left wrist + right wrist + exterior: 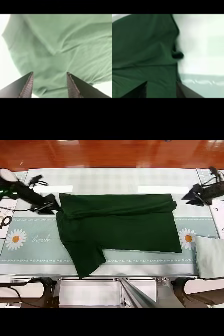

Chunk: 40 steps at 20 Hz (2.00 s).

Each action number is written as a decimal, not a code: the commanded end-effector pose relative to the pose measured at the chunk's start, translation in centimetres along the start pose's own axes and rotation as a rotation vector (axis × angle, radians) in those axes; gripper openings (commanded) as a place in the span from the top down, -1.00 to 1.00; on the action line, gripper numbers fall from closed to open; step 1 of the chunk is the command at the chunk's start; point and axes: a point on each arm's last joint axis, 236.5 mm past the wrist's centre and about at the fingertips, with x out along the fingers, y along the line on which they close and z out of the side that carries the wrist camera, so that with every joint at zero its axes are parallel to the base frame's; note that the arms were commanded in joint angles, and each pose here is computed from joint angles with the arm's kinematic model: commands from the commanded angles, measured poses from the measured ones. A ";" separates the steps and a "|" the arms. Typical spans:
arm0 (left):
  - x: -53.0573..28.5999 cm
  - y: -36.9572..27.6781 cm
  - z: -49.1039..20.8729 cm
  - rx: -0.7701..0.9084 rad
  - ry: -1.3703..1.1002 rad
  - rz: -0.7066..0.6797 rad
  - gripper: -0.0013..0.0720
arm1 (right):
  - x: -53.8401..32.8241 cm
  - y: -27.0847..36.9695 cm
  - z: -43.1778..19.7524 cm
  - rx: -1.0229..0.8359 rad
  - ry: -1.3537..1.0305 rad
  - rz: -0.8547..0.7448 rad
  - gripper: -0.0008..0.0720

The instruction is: Fold the shirts.

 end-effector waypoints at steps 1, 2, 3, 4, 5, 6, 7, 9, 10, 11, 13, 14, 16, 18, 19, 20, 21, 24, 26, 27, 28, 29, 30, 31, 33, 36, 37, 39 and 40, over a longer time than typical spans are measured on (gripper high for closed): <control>-2.2 3.8 -3.4 -0.117 -0.101 0.027 -0.42 | -0.8 -2.4 -3.9 0.110 -0.069 -0.017 -0.16; -1.2 4.7 -5.5 -0.177 -0.107 0.006 -0.42 | 0.3 -2.5 -6.1 0.119 -0.074 0.004 -0.16; 0.0 4.9 -7.8 -0.238 -0.101 -0.039 -0.42 | 1.3 -2.1 -7.9 0.122 -0.084 0.039 -0.16; 1.2 4.6 -9.6 -0.271 -0.097 -0.096 -0.42 | 2.1 -1.4 -9.6 0.123 -0.101 0.085 -0.16; 2.3 4.6 -11.2 -0.317 -0.099 -0.141 -0.42 | 2.6 -0.9 -10.8 0.135 -0.124 0.120 -0.16; 3.4 4.6 -12.7 -0.376 -0.096 -0.178 -0.42 | 2.9 -0.4 -11.6 0.156 -0.152 0.148 -0.16; 4.5 4.5 -14.1 -0.413 -0.076 -0.198 -0.42 | 3.1 0.1 -12.2 0.165 -0.169 0.164 -0.16; 6.2 4.0 -15.6 -0.445 -0.046 -0.221 -0.42 | 3.4 0.7 -13.3 0.165 -0.161 0.186 -0.16; 6.8 3.4 -15.7 -0.449 -0.041 -0.242 -0.42 | 3.5 0.9 -13.6 0.165 -0.148 0.193 -0.16; 7.5 3.1 -15.9 -0.426 -0.035 -0.235 -0.42 | 3.5 1.0 -13.7 0.165 -0.145 0.195 -0.16; 8.6 2.4 -16.1 -0.409 -0.024 -0.233 -0.42 | 3.4 1.2 -13.9 0.165 -0.137 0.204 -0.16; 8.9 1.8 -15.9 -0.405 -0.024 -0.246 -0.42 | 3.4 1.3 -14.0 0.165 -0.132 0.207 -0.16; 9.6 0.4 -15.5 -0.391 -0.018 -0.271 -0.42 | 3.4 1.3 -14.0 0.164 -0.130 0.207 -0.16; 10.5 -1.1 -15.6 -0.375 0.011 -0.292 -0.42 | 3.4 1.3 -14.0 0.165 -0.132 0.206 -0.16; 11.2 -1.9 -15.9 -0.362 0.038 -0.296 -0.42 | 3.4 1.3 -14.0 0.165 -0.132 0.206 -0.16; 11.9 -2.5 -16.4 -0.345 0.067 -0.296 -0.42 | 3.4 1.3 -14.0 0.165 -0.132 0.206 -0.16; 12.6 -2.9 -16.9 -0.323 0.091 -0.283 -0.41 | 3.4 1.3 -14.0 0.165 -0.133 0.207 -0.16; 12.7 -3.8 -17.0 -0.225 0.102 -0.281 0.91 | 2.6 0.1 -13.8 0.204 -0.148 0.209 -0.16; 11.9 -4.2 -16.4 -0.200 0.097 -0.297 0.91 | 1.8 -3.1 -14.2 0.287 -0.164 0.145 -0.16; 11.6 -4.4 -16.3 -0.193 0.097 -0.303 0.91 | 1.6 -5.1 -15.0 0.349 -0.147 0.087 -0.16; 11.4 -4.5 -16.0 -0.188 0.093 -0.305 0.91 | 1.6 -7.1 -16.4 0.395 -0.111 0.019 -0.16; 11.4 -4.6 -15.9 -0.186 0.089 -0.306 0.91 | 1.5 -8.9 -18.2 0.437 -0.055 -0.058 -0.16; 11.4 -4.5 -15.9 -0.186 0.089 -0.305 0.91 | 1.4 -10.2 -19.6 0.467 -0.013 -0.125 -0.16; 11.4 -4.5 -15.8 -0.186 0.088 -0.305 0.91 | 1.3 -10.8 -20.3 0.483 0.010 -0.155 -0.16; 11.4 -4.4 -15.5 -0.187 0.074 -0.299 0.91 | 1.8 -9.8 -20.5 0.483 0.044 -0.103 -0.16; 11.5 -4.4 -15.4 -0.188 0.070 -0.298 0.91 | 3.3 -8.2 -20.5 0.490 0.103 0.010 -0.16; 11.5 -4.3 -15.4 -0.188 0.068 -0.297 0.91 | 3.8 -7.7 -20.3 0.469 0.114 0.035 -0.16; 11.5 -4.3 -15.2 -0.190 0.061 -0.294 0.91 | 5.1 -7.2 -21.1 0.429 0.187 0.023 -0.16; 11.5 -4.2 -15.2 -0.190 0.060 -0.293 0.91 | 5.9 -6.9 -21.5 0.416 0.223 0.026 -0.16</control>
